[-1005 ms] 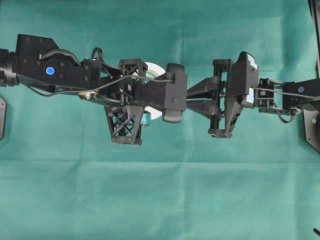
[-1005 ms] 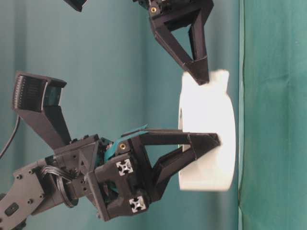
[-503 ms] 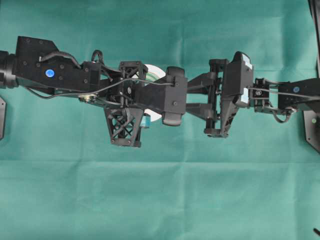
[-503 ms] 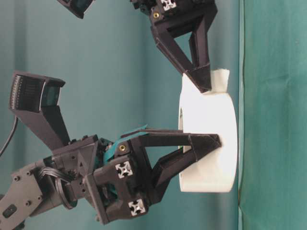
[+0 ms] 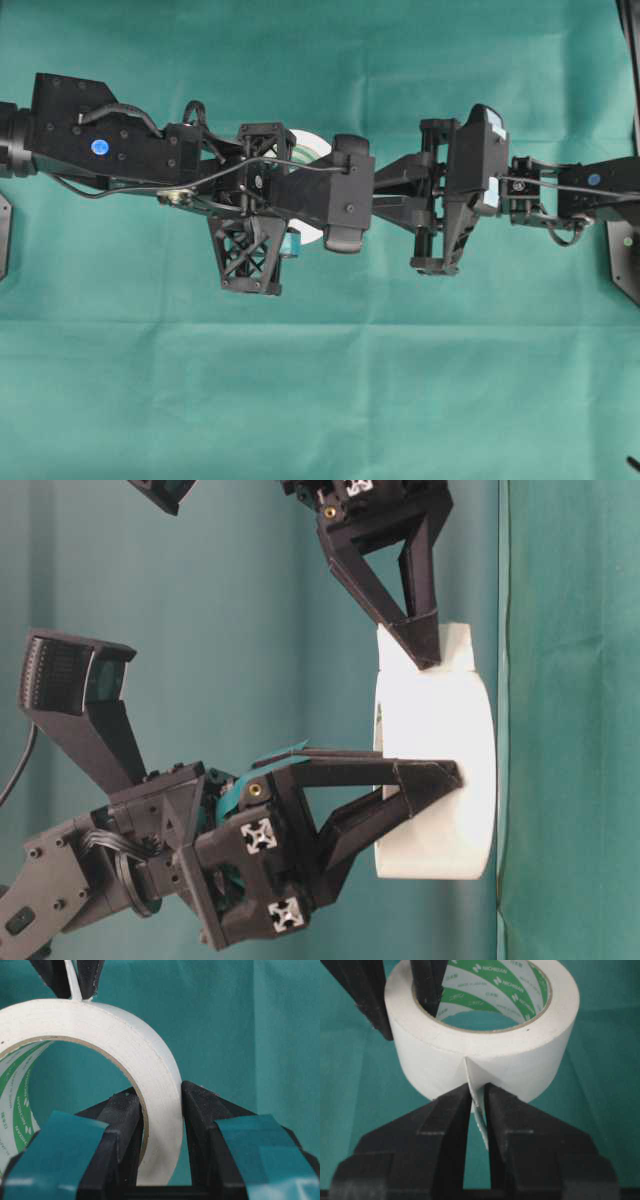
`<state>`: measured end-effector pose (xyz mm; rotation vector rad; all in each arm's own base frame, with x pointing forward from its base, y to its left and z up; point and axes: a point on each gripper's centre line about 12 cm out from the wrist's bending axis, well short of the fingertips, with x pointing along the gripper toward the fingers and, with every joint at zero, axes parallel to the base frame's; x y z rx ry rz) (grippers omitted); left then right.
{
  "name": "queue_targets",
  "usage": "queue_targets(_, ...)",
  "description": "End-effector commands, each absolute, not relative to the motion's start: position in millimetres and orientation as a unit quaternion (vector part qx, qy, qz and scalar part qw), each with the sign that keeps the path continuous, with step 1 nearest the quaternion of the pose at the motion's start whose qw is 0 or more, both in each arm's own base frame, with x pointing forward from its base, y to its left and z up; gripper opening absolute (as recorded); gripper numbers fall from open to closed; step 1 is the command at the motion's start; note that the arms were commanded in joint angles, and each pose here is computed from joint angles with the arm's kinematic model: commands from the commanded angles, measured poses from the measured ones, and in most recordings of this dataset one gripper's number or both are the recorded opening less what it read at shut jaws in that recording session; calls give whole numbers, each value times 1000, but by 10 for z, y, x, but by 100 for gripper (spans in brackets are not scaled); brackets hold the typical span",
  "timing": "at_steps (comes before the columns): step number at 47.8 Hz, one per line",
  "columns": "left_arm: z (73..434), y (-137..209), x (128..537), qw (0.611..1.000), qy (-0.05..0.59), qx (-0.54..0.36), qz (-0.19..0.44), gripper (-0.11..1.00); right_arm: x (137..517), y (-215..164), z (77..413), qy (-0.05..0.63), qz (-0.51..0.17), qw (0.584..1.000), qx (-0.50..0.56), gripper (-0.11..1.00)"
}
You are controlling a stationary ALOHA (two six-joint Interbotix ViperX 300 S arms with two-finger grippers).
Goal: Peel off the duct tape with your right arm.
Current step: 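Close the right gripper on the tape end tab, then pull the left gripper with the roll away from the right gripper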
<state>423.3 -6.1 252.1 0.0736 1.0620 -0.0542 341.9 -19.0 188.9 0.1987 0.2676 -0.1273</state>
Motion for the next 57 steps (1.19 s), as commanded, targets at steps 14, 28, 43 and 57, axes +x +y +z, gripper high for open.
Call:
queue_targets(14,2793,-81,4241,879,475,37,-27,20,3430,-208,2000,110,-64,987,98,-9)
queue_targets(28,2793,-74,4241,879,475,37,-27,20,3424,-205,1995,109,-64,987,99,-9)
queue_targets(43,2783,-237,4208,875,479,45,-44,20,3367,-330,1941,112,-90,983,112,-9)
queue_targets(57,2757,-566,4140,864,493,65,-79,20,3272,-455,1955,108,-111,981,117,-9)
